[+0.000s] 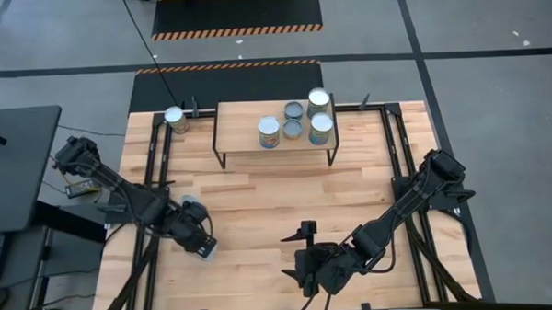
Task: Pick and place cans onto a shelf
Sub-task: Put the big blue canned tomatoes on the shelf aligned with the other big blue canned tomatoes
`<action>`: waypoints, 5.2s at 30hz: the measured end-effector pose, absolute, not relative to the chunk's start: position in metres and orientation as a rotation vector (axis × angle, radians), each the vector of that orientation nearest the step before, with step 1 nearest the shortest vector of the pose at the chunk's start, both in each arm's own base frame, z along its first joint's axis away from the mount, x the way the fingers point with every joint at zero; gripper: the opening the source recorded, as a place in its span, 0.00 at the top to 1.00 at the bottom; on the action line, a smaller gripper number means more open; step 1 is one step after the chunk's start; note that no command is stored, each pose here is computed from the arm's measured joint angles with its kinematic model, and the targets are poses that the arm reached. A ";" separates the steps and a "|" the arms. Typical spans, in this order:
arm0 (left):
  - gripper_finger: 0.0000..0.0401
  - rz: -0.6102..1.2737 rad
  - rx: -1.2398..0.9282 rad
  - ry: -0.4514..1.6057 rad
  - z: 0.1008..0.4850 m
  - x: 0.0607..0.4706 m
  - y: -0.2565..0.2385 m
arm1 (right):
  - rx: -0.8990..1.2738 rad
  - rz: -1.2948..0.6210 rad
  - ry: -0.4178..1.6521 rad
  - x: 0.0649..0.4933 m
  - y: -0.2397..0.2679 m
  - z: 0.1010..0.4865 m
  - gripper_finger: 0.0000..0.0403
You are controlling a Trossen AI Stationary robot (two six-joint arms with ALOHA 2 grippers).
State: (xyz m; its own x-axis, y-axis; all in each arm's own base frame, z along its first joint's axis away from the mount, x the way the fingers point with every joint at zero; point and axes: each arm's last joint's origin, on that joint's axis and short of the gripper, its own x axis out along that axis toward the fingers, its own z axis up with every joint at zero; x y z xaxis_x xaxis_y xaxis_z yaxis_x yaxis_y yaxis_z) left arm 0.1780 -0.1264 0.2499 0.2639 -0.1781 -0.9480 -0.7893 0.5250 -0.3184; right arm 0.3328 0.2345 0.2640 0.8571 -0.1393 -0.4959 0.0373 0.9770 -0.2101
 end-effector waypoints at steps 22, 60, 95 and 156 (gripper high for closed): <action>1.00 0.566 -0.784 1.326 0.247 0.168 -0.117 | -0.171 -0.096 0.533 0.332 0.235 0.264 0.07; 0.51 -0.288 0.272 1.375 0.241 0.207 -0.137 | -0.049 -0.130 0.520 0.339 0.228 0.265 0.07; 0.06 -0.507 0.163 1.281 0.226 0.230 -0.145 | 0.024 -0.167 0.573 0.361 0.191 0.262 0.07; 0.12 -0.339 0.394 1.410 0.193 0.196 -0.152 | 0.054 -0.177 0.583 0.360 0.191 0.261 0.07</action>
State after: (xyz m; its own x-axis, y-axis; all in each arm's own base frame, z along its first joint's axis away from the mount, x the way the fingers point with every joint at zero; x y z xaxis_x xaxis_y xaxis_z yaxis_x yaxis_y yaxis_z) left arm 0.1964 -0.1524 0.1934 0.1322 0.0043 -0.9912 0.4538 0.8888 0.0644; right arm 0.3596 0.1913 0.2614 0.8203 -0.1506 -0.5518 0.1809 0.9835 0.0005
